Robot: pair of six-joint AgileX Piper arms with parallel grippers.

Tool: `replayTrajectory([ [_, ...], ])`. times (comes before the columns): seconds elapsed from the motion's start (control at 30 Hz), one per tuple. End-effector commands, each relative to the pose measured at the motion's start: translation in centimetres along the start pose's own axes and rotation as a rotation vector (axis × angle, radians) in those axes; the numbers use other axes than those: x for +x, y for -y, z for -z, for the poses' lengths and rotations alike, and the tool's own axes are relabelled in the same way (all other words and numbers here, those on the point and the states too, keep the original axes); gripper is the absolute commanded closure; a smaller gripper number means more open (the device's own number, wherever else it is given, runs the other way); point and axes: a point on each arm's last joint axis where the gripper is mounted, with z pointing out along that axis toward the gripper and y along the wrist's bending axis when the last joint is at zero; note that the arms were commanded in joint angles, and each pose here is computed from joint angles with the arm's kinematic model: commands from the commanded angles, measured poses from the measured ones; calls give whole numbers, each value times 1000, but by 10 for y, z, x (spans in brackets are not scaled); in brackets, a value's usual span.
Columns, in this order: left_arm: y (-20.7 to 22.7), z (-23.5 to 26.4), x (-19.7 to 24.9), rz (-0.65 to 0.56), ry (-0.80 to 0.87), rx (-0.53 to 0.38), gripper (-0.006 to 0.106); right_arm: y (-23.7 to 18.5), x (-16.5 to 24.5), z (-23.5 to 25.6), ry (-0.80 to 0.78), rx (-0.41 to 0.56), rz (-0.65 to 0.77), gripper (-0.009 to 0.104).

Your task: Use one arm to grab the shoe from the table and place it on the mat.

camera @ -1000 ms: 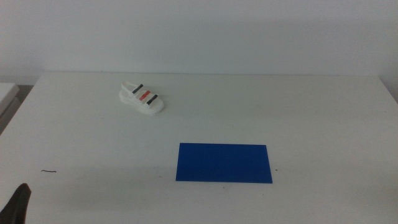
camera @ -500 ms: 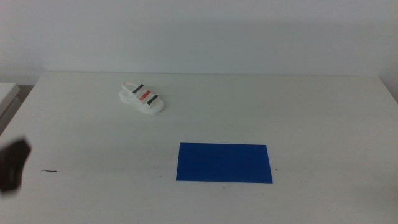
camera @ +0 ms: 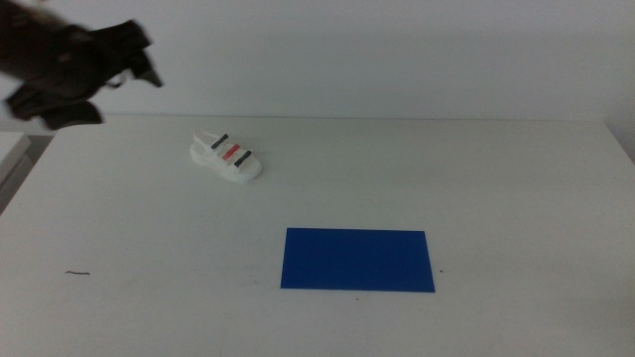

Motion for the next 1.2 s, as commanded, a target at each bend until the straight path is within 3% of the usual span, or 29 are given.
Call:
replayTrajectory([
  [0.0, 15, -26, -9, 80, -43, -64, 9, 0, 0, 0, 11, -4, 8, 16],
  [0.13, 35, -71, -16, 226, -127, -217, 9, 0, 0, 0, 11, -4, 8, 16],
  [0.27, 52, -104, -24, 267, -145, -303, 9, 0, 0, 0, 11, -4, 8, 16],
  [0.57, 62, -173, -34, 350, -176, -331, 9, 0, 0, 0, 11, -4, 8, 16],
  [0.9, 45, -233, -19, 454, -195, -379, 14, 0, 0, 0, 11, -4, 8, 16],
  [1.17, 37, -260, -13, 492, -207, -340, 20, 0, 0, 0, 11, -4, 8, 16],
])
